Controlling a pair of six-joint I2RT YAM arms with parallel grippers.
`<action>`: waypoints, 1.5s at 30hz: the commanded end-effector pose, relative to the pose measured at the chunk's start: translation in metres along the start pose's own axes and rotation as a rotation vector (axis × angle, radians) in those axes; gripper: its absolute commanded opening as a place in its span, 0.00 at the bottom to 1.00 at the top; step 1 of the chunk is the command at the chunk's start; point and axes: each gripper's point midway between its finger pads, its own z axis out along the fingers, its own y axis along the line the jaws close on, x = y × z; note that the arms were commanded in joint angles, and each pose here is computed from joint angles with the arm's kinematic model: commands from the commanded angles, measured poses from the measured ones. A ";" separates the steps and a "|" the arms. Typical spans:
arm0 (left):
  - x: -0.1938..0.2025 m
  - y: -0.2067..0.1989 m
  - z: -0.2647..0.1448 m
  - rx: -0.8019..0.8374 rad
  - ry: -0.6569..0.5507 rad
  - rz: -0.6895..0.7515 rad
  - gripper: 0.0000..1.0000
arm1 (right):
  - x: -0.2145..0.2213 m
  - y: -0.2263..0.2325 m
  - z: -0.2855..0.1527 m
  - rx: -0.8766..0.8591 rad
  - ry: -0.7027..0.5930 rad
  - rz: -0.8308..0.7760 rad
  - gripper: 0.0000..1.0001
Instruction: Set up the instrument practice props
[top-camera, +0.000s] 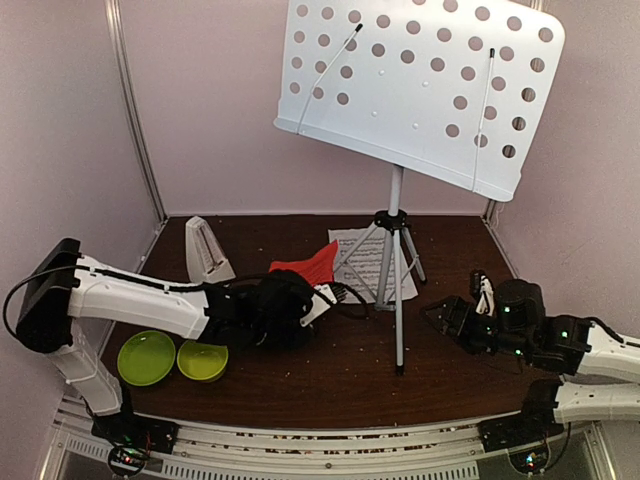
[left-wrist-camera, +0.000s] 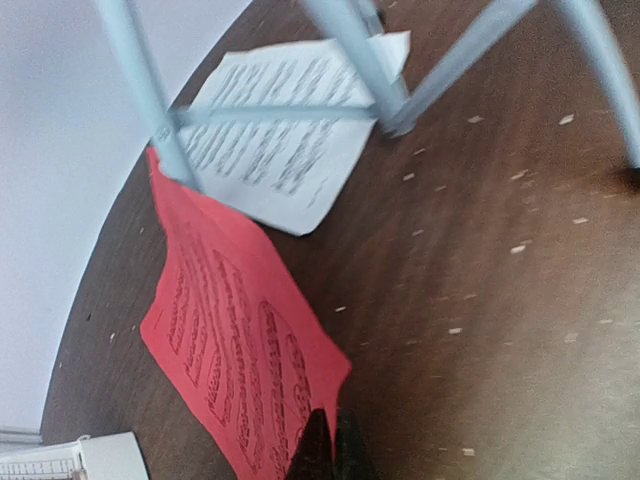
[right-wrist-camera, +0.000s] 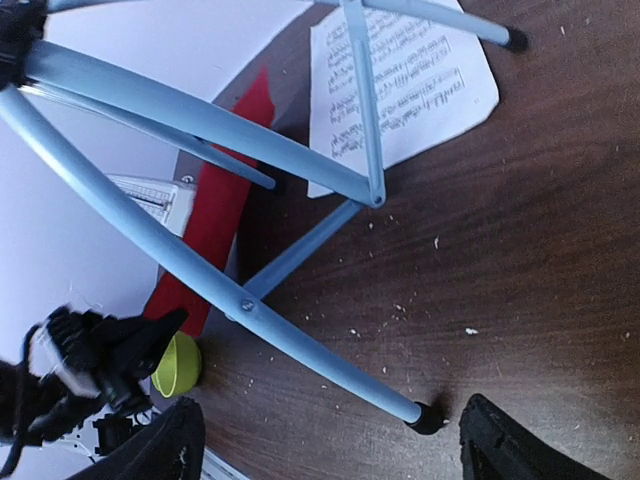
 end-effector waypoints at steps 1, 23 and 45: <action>-0.003 -0.051 -0.033 0.104 -0.011 -0.053 0.00 | 0.018 -0.003 0.012 0.025 0.083 0.131 0.89; -0.044 -0.189 -0.080 0.455 -0.211 0.060 0.00 | 0.071 0.033 0.066 0.054 0.367 0.230 0.91; -0.048 -0.188 -0.094 0.431 -0.218 0.063 0.22 | 0.094 0.044 0.085 0.148 0.441 0.125 0.00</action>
